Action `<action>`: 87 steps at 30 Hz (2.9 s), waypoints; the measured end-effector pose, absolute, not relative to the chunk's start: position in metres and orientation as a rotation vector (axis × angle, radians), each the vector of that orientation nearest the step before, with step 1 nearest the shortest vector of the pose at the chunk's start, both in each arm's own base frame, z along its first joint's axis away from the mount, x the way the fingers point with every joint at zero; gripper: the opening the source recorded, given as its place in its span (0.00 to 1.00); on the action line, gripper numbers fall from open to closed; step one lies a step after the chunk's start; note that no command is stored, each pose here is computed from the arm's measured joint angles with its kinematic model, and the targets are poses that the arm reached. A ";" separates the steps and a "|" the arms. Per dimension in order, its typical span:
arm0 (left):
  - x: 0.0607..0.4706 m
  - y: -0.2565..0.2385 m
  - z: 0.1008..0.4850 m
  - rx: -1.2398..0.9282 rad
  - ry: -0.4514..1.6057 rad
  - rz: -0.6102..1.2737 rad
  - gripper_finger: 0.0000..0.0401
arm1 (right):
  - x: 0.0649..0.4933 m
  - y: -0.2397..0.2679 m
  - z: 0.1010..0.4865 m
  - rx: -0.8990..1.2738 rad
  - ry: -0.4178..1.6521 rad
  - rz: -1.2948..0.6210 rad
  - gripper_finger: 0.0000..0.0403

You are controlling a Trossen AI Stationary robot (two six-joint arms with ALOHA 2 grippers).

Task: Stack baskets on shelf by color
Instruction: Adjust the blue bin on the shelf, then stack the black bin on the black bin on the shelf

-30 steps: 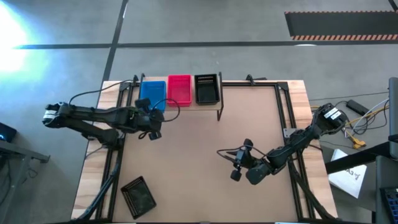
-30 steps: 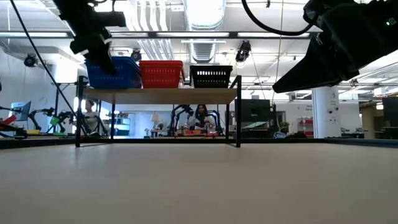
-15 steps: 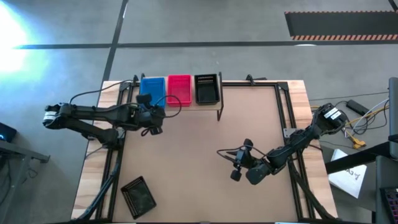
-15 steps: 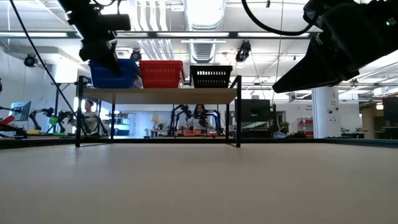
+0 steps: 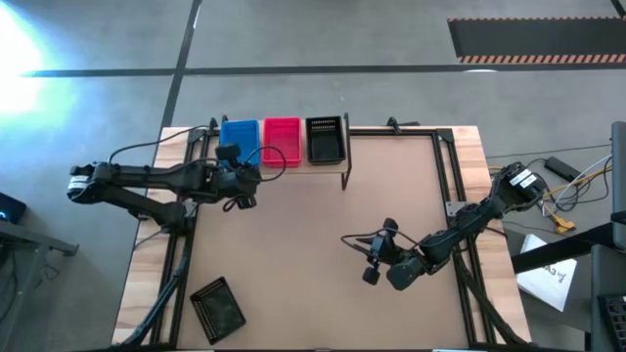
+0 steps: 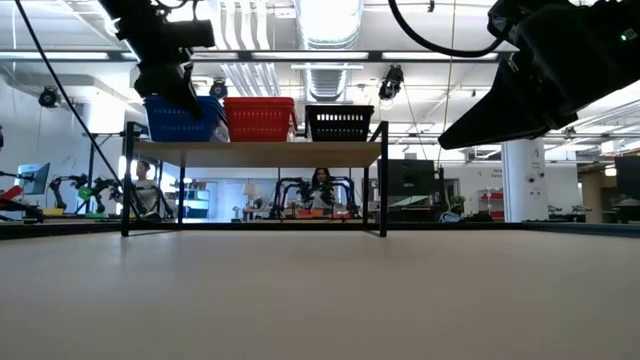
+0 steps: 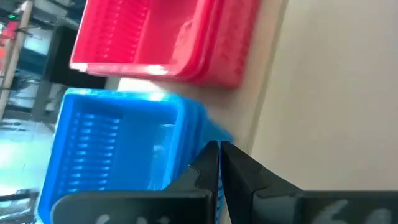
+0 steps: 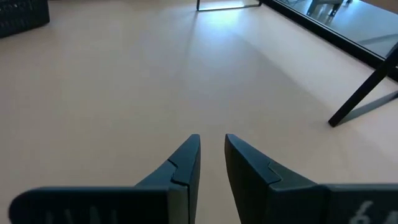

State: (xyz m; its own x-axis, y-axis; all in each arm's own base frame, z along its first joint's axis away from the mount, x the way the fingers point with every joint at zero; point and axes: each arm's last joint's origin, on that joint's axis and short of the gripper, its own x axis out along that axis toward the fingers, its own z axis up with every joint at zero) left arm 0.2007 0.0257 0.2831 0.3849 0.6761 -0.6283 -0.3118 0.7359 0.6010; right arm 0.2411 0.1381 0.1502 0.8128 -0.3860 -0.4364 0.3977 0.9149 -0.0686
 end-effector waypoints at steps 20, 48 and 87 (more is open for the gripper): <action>0.194 -0.131 0.273 -0.080 0.896 0.133 0.00 | 0.240 0.138 0.149 0.029 0.462 -0.421 0.16; 0.149 -0.169 0.225 -0.562 1.670 0.383 0.46 | 0.238 0.136 0.141 -0.004 0.482 -0.429 0.16; 0.141 -0.162 0.215 -0.544 1.583 0.313 0.40 | 0.244 0.141 0.125 -0.039 0.489 -0.419 0.16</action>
